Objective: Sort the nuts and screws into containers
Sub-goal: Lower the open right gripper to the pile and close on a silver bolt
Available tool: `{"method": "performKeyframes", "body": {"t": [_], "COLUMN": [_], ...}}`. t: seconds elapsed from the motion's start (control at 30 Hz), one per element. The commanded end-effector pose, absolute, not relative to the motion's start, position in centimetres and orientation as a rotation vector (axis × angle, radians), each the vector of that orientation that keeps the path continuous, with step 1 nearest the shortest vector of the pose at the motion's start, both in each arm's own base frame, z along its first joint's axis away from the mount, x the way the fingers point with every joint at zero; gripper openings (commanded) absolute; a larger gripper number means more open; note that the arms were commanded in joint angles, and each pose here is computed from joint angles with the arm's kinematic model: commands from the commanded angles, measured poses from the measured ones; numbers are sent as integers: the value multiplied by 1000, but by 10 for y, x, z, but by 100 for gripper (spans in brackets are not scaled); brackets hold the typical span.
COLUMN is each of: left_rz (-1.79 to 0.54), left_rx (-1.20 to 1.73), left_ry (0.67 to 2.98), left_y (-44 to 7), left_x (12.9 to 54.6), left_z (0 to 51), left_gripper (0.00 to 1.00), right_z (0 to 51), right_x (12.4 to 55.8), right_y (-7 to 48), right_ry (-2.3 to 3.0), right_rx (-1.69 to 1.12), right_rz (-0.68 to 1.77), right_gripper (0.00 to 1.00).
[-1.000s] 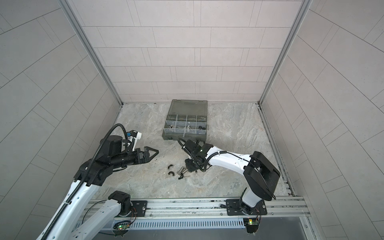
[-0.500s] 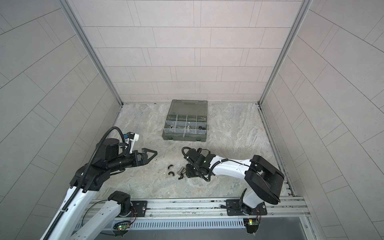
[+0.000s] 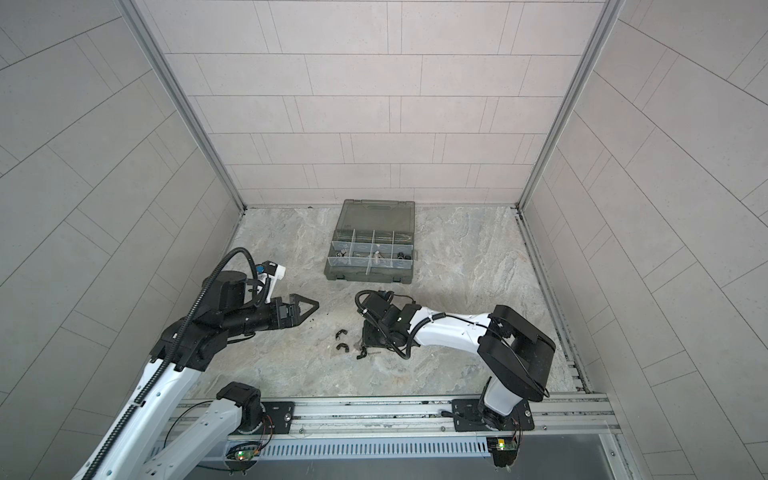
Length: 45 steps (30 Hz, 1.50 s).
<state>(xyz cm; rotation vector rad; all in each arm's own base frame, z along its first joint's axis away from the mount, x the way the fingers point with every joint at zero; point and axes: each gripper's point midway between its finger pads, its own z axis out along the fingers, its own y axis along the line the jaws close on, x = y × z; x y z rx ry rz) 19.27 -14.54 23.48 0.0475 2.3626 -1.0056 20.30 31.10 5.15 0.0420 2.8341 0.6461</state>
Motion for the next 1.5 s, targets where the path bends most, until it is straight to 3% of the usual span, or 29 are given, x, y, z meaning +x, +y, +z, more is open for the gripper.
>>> {"method": "performKeyframes", "body": {"t": [0.0, 0.97, 1.3, 1.47], "left_rz": [-1002, -1000, -982, -971], "left_rx": [98, 130, 129, 126], "left_ry": [2342, 2355, 2363, 2366], "left_y": [-146, -149, -148, -146], "left_x": [191, 194, 198, 198], "left_z": [235, 233, 229, 229], "left_gripper": [100, 100, 100, 100], "right_z": [56, 23, 14, 32], "right_x": [200, 217, 222, 222], "right_y": [308, 293, 289, 283], "right_ry": [2827, 2893, 2942, 2912], "right_rx": [115, 182, 128, 112], "right_rz": [596, 427, 339, 340], "right_gripper": [39, 34, 18, 15]}}
